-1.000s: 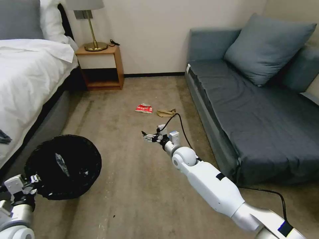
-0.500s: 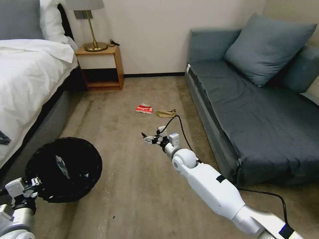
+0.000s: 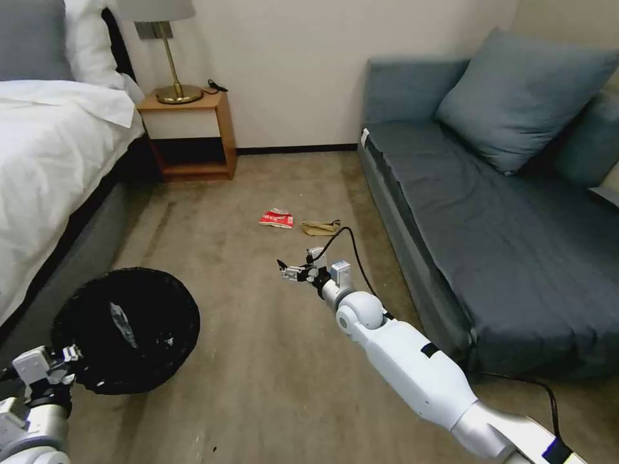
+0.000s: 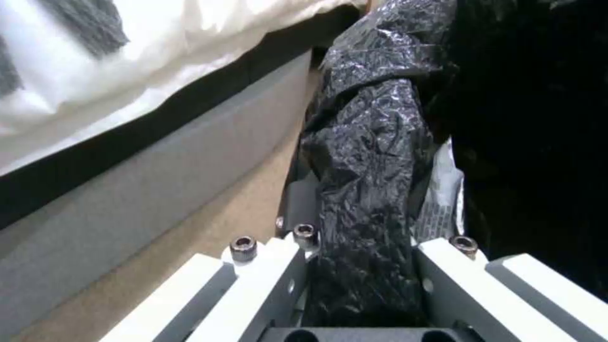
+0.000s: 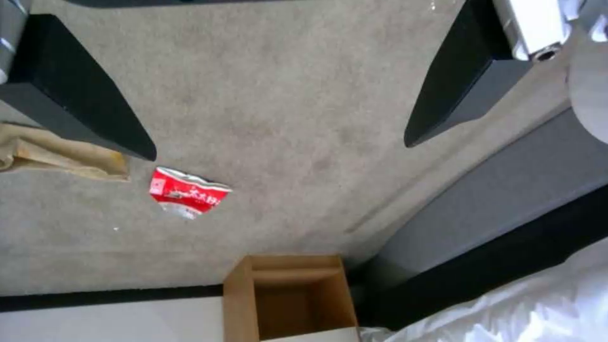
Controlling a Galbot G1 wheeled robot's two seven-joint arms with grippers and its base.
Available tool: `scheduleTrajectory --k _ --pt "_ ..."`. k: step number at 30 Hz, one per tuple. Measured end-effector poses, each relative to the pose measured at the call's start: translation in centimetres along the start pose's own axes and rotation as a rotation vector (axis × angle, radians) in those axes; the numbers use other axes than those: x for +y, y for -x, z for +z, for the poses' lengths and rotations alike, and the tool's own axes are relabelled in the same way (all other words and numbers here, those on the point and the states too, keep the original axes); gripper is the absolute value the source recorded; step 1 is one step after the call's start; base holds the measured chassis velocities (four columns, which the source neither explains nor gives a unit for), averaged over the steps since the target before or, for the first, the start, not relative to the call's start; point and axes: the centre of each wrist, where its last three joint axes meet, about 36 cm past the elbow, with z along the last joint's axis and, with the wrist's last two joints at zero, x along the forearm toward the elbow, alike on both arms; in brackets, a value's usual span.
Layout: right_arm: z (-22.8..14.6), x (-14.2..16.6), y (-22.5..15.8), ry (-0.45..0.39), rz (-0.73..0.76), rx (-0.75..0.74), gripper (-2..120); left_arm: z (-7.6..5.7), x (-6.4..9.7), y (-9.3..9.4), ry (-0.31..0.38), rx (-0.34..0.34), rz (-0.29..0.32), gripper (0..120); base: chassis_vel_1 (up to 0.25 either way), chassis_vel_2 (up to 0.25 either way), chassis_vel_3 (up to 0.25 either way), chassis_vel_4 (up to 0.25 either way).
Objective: Pick up the trash bin, then pick up the garbage on the floor and place it into the trash bin.
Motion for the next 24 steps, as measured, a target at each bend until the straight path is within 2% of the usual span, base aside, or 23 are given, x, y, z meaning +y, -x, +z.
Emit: scheduleTrajectory --k 24 --pt "0.23 -0.09 0.11 -0.029 -0.004 0.001 100 0.01 -0.1 0.32 0.0 -0.003 0.007 3 -0.117 0.119 0.116 -0.119"
